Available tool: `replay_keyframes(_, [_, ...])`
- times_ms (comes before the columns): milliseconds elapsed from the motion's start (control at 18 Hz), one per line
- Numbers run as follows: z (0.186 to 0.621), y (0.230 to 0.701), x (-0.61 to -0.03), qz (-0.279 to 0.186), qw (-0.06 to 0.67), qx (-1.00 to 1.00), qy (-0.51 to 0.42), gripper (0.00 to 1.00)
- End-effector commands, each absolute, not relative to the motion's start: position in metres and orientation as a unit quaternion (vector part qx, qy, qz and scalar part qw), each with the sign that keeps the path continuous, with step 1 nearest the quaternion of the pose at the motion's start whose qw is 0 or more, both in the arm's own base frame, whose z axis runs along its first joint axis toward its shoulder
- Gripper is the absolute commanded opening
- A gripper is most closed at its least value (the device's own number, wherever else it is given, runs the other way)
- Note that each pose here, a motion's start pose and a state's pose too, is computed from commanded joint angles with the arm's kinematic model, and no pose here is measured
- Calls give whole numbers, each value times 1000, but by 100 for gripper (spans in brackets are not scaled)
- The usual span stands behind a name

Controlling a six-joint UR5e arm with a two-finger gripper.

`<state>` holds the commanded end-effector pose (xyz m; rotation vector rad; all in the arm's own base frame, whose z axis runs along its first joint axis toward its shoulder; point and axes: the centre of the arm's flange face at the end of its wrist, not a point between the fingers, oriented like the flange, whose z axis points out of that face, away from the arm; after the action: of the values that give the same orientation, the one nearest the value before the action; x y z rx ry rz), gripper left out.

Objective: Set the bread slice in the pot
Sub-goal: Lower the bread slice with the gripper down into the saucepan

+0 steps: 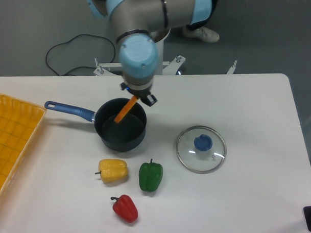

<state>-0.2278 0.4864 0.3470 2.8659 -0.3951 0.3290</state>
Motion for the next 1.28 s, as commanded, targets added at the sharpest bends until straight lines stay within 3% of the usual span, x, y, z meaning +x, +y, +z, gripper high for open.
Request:
replay_keyframes(667, [308,502,-201,111,127,977,-132,0])
replay_keyframes(1278, [321,509,-207,102,117,979,-136,0])
